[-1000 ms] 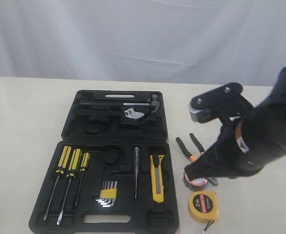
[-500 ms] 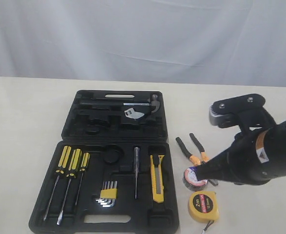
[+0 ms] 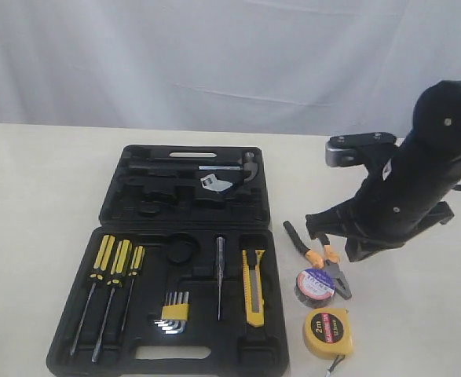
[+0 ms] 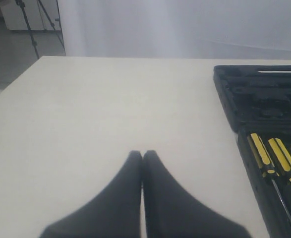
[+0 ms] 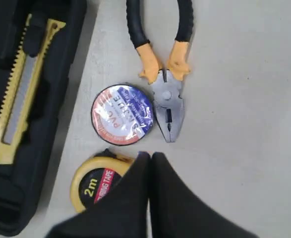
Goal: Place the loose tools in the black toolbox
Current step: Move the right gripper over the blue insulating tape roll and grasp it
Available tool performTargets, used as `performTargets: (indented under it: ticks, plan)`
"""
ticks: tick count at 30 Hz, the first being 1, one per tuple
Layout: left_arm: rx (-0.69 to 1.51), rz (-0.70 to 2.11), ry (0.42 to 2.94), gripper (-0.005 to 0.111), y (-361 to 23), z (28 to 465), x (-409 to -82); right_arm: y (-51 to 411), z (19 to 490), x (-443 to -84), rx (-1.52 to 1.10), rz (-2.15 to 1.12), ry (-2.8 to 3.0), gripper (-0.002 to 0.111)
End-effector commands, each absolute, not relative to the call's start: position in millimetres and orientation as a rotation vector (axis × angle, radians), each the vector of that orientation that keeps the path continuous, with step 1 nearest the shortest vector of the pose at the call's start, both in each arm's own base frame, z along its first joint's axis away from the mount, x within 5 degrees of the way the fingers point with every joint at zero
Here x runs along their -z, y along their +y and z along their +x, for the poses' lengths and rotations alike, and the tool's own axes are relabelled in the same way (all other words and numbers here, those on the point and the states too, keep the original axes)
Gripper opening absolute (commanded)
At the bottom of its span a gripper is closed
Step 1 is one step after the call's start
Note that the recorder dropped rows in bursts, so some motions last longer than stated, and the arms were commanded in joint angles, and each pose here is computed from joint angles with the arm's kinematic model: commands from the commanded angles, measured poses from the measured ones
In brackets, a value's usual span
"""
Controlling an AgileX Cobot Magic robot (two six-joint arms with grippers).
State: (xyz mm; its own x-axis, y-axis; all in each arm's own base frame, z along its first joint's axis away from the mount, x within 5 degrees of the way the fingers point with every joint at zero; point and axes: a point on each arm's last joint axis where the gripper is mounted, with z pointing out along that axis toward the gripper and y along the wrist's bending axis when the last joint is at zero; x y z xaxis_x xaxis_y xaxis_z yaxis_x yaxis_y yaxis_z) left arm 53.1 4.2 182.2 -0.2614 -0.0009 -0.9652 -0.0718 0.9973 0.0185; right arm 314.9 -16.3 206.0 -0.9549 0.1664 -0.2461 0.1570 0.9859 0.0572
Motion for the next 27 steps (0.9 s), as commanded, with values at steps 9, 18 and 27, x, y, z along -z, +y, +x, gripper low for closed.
performTargets:
  ticks: [9,18,27]
  plan:
    - [-0.053,-0.056,1.825,0.0,4,53,-182,5,334,-173,-0.032,-0.045,2.916,0.052]
    - [-0.053,-0.056,1.825,0.0,4,53,-182,24,342,-160,0.022,-0.148,2.878,0.065]
    - [-0.053,-0.056,1.825,0.0,4,53,-182,21,344,-159,0.048,-0.129,2.87,0.065]
